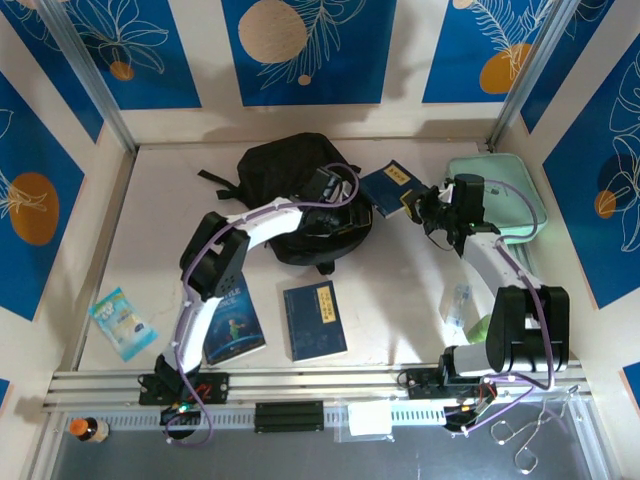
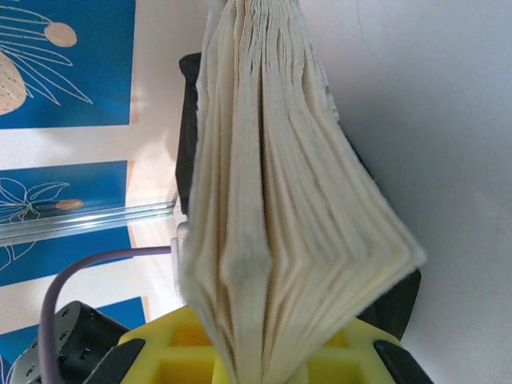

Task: Pack the student bag
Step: Rotate the student bag at the top-center of the table, then open the student bag at the top-center of the table.

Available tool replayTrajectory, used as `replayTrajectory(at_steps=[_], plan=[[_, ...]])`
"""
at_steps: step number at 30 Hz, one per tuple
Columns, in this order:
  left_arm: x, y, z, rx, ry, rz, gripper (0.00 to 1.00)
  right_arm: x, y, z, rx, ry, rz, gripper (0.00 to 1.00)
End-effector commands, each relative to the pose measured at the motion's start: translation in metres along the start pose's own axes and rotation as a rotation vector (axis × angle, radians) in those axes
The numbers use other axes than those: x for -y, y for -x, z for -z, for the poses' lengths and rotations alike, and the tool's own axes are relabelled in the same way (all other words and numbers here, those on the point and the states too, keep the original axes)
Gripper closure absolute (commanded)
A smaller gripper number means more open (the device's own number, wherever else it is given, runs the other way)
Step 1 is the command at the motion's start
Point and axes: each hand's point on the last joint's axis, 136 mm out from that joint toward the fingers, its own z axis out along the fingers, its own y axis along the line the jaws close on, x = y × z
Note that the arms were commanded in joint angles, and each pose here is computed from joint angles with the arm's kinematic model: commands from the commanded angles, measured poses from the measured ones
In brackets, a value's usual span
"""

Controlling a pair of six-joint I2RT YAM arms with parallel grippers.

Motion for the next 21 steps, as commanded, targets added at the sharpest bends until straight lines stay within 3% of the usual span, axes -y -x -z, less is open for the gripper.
replayTrajectory(at_steps=[1,5,9,15,21], plan=[[0.017,-0.002,0.038,-0.033,0.043,-0.243,0.38,-0.003,0.004,0.015,0.021,0.017,0.04,0.99],[0.0,-0.017,0.082,-0.113,0.216,-0.568,0.33,0.002,0.008,0.021,0.04,0.003,0.048,0.99],[-0.011,-0.039,0.109,-0.21,0.271,-0.765,0.32,0.008,0.01,0.02,0.04,-0.01,0.047,0.99],[-0.034,-0.049,0.125,-0.299,0.369,-0.917,0.32,0.011,0.008,0.018,0.029,-0.01,0.031,1.0],[-0.057,-0.056,0.128,-0.406,0.446,-0.985,0.41,0.012,0.007,0.021,0.035,-0.021,0.038,0.99]])
